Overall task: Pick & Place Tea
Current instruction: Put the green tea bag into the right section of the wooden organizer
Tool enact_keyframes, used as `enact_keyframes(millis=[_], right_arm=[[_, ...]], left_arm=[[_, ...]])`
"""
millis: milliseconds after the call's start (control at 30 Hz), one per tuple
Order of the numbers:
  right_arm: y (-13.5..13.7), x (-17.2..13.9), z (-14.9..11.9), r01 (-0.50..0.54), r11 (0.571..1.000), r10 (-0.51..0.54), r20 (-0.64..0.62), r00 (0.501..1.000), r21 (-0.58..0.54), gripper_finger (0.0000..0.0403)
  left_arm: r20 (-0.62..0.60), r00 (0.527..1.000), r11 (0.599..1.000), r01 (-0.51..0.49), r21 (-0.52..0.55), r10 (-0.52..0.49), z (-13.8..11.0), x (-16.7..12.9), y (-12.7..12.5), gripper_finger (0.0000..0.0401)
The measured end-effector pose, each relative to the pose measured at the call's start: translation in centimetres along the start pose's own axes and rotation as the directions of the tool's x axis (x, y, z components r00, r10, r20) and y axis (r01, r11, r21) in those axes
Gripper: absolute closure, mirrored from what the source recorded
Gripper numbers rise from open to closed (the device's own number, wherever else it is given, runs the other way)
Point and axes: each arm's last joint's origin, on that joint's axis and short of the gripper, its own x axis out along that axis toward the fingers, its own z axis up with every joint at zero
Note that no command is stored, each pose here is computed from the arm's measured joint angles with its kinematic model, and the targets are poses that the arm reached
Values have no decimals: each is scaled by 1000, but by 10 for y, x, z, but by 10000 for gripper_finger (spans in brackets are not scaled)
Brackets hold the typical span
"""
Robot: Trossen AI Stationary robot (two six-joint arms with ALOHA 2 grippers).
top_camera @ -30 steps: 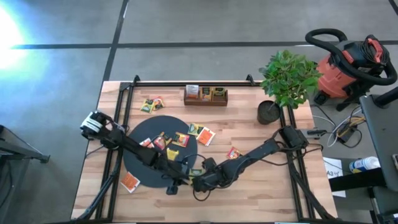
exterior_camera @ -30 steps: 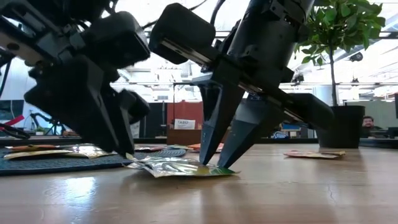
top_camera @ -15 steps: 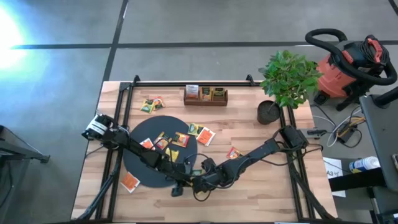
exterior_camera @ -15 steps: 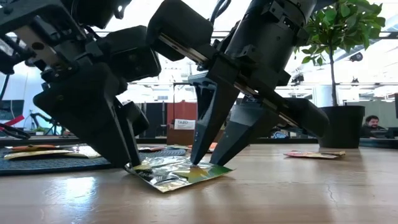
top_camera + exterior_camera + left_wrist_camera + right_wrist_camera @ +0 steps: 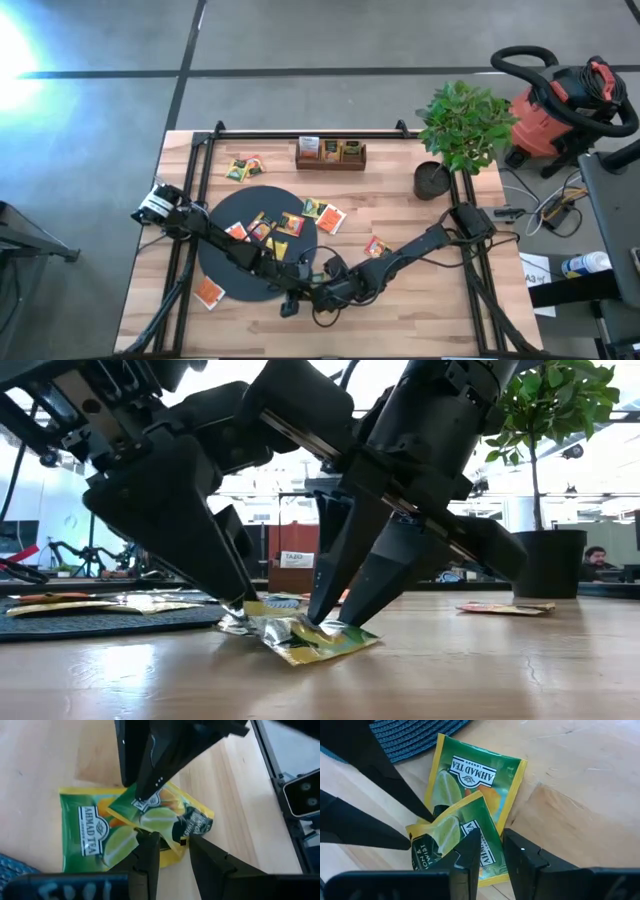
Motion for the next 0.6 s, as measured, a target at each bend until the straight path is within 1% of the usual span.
enact_keyframes(millis=[133,233,367,500,600], right_arm=[[0,-2,0,1,999,-1,1,1000,-32,321],[1,-5,0,-1,999,1,4,1000,-34,321],[1,-11,1,5,998,-4,16,1000,-69,321],[-1,-25,4,43,995,-40,28,999,-85,321],[0,-37,3,30,998,-29,12,1000,-54,321]], left_arm=[[20,1000,1000,-5,8,5,5,0,-2,300],[38,999,1000,5,11,-6,10,-1,-6,300],[58,998,1000,16,13,-17,17,-4,-10,300],[9,1000,1000,-11,19,11,12,-4,-7,300],[-6,1000,1000,-20,20,20,9,-4,-5,300]])
